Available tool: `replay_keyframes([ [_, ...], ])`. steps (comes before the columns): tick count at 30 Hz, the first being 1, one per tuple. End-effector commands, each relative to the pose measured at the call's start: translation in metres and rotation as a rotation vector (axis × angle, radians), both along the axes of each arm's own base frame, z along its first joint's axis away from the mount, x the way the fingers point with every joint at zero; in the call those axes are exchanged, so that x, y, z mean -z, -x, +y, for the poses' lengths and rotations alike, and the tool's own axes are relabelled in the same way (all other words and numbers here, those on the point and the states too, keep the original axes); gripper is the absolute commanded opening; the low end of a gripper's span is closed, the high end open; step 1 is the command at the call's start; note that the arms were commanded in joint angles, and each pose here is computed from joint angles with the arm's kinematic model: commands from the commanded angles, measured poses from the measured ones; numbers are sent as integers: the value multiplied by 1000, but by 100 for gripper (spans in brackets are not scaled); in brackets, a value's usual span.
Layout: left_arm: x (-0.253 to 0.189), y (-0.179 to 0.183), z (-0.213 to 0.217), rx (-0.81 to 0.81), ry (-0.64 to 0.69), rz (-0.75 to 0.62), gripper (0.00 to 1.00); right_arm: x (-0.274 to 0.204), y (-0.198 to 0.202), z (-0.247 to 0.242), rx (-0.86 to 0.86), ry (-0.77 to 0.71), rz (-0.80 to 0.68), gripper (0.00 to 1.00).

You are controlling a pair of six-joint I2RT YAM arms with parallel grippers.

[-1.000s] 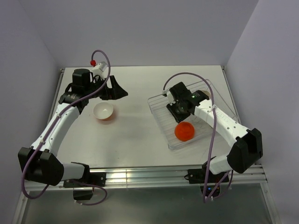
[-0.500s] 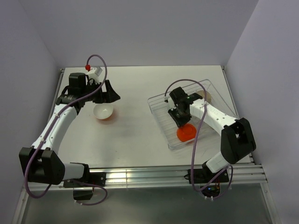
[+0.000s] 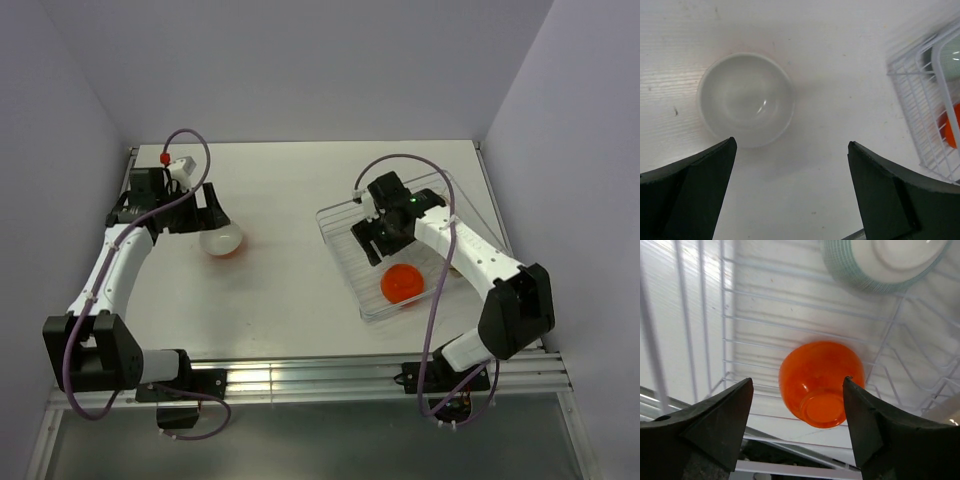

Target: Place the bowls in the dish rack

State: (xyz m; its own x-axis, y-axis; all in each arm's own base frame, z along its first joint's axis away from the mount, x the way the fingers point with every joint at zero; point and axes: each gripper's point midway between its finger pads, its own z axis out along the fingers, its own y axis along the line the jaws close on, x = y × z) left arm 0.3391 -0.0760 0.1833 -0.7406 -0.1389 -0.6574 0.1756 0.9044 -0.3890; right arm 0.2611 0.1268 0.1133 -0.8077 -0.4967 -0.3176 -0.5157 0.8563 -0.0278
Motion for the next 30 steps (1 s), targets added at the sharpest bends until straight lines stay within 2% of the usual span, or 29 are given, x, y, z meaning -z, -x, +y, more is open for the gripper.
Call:
replay_keyframes([
  [1,19,2,28,-31,-77,39,99,-55,-10,13,-15,-115,-131,80],
  [2,23,1,35,-50,-98,47,99,-61,-11,14,-20,-130,-146,84],
  [5,43,0,47,-52,-134,93,97,-83,-13,20,-31,-192,-186,88],
  [11,79,-4,58,-49,-166,164,87,-120,-17,25,-22,-352,-228,88],
  [17,103,-16,65,-67,-187,202,69,-129,-13,26,-11,-404,-212,87],
  [18,105,-19,66,-75,-189,204,63,-128,-13,27,-9,-413,-204,87],
  [26,124,-37,66,-83,-173,223,52,-136,-16,33,2,-477,-204,91],
  [29,128,-42,63,-77,-150,230,43,-140,-15,36,-4,-517,-183,92],
  [30,127,-43,60,-71,-136,228,34,-142,-15,37,-8,-530,-180,92],
])
